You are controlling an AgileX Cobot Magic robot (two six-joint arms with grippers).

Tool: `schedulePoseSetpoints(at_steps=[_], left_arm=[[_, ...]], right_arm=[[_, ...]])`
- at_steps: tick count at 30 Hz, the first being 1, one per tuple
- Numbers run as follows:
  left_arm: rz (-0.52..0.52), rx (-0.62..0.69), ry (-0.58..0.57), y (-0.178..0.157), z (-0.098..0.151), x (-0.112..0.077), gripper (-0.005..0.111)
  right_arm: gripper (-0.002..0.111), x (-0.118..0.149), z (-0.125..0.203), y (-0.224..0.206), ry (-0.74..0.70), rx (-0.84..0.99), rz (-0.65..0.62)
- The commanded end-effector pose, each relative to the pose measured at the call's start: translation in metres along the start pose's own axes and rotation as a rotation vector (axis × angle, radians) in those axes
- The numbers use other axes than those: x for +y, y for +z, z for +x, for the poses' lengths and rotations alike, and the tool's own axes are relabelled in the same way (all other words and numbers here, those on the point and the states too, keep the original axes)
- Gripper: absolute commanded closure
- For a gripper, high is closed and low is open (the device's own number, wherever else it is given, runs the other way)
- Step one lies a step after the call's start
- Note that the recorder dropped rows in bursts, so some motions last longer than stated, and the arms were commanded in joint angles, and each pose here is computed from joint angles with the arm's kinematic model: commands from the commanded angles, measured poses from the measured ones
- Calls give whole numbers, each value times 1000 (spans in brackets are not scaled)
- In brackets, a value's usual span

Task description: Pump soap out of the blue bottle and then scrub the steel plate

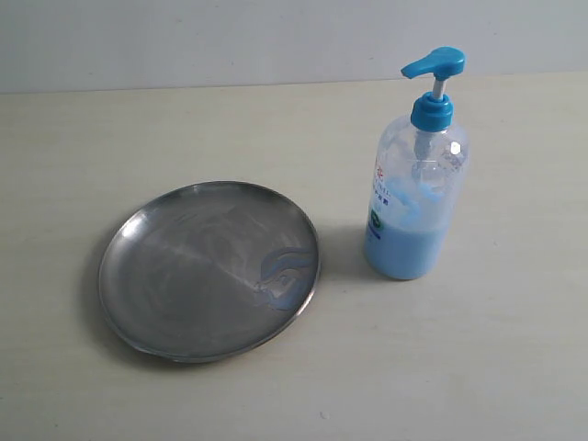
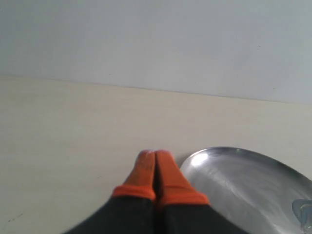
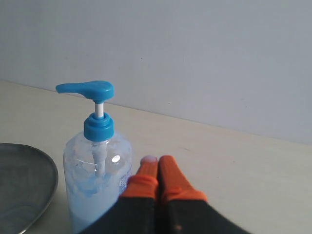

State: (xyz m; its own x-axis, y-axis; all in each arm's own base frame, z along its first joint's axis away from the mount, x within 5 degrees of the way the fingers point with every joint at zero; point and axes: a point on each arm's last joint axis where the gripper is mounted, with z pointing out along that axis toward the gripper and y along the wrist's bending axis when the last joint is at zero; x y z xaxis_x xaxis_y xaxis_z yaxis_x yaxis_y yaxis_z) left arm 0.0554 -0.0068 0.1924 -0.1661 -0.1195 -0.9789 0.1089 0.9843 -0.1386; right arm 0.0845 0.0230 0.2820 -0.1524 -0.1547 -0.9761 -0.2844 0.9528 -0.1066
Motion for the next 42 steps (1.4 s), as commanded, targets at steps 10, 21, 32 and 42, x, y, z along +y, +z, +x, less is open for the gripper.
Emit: schedulePoseSetpoints(at_steps=[10, 21, 32, 42], left_arm=[[-91, 92, -12, -1, 10, 6, 107], [-92, 92, -10, -1, 10, 6, 107], [-92, 94, -10, -1, 10, 6, 107], [-92, 94, -10, -1, 10, 6, 107]], right_arm=[[108, 0, 0, -1, -4, -9, 3], [108, 0, 0, -1, -4, -9, 3], [108, -1, 1, -1, -4, 4, 8], [108, -1, 1, -1, -4, 4, 8]])
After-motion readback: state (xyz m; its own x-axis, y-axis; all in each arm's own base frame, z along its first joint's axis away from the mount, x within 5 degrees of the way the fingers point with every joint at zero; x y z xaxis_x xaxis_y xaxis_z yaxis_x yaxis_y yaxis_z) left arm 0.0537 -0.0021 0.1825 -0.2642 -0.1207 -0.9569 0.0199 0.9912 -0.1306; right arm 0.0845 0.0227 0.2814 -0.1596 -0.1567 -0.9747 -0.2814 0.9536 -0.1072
